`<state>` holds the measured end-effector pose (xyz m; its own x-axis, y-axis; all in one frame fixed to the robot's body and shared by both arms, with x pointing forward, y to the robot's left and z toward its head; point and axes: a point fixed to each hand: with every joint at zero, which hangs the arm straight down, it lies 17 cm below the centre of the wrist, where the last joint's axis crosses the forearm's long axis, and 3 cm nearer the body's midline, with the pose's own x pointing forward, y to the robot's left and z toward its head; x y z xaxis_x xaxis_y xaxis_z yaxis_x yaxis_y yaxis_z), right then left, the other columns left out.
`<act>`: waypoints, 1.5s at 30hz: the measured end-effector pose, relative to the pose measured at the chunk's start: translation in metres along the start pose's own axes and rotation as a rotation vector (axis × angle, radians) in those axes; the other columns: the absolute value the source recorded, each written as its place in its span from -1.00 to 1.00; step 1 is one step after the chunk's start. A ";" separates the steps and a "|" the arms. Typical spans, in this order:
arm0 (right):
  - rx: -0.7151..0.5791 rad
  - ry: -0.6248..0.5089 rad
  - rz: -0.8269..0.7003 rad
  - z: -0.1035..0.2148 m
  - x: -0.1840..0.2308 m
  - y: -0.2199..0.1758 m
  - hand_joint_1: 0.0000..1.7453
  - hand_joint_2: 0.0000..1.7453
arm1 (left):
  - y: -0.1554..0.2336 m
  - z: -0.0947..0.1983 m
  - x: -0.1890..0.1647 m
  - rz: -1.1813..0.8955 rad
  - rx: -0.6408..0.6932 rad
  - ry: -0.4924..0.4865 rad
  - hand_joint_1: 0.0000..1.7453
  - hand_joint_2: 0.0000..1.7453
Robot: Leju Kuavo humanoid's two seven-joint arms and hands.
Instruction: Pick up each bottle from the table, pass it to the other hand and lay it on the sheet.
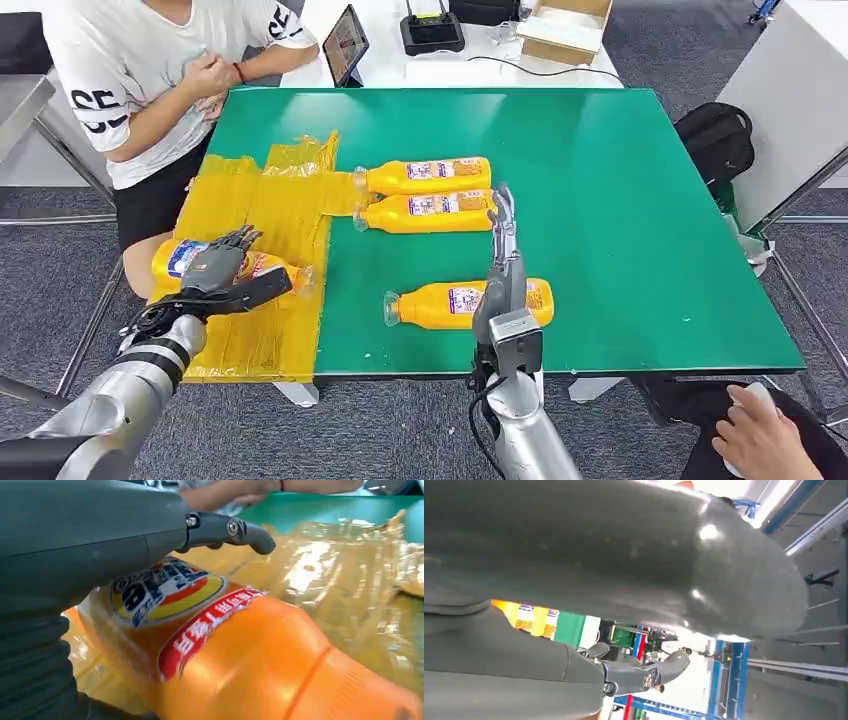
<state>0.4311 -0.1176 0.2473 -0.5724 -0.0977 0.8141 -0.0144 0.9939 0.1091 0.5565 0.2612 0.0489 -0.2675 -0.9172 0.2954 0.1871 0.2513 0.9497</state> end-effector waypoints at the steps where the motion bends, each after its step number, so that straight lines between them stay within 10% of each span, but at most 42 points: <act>1: 0.001 0.003 -0.001 0.000 -0.001 0.000 -1.00 -1.00 | 0.001 0.000 0.001 0.015 0.008 -0.001 -1.00 1.00; 45: -0.048 0.079 -0.027 0.002 -0.029 -0.017 -1.00 -1.00 | 0.035 0.004 0.062 0.410 0.003 -0.304 -1.00 1.00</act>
<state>0.4464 -0.1314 0.2203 -0.5056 -0.1296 0.8530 0.0118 0.9875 0.1571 0.5429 0.2146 0.1013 -0.4356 -0.6114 0.6607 0.3316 0.5734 0.7492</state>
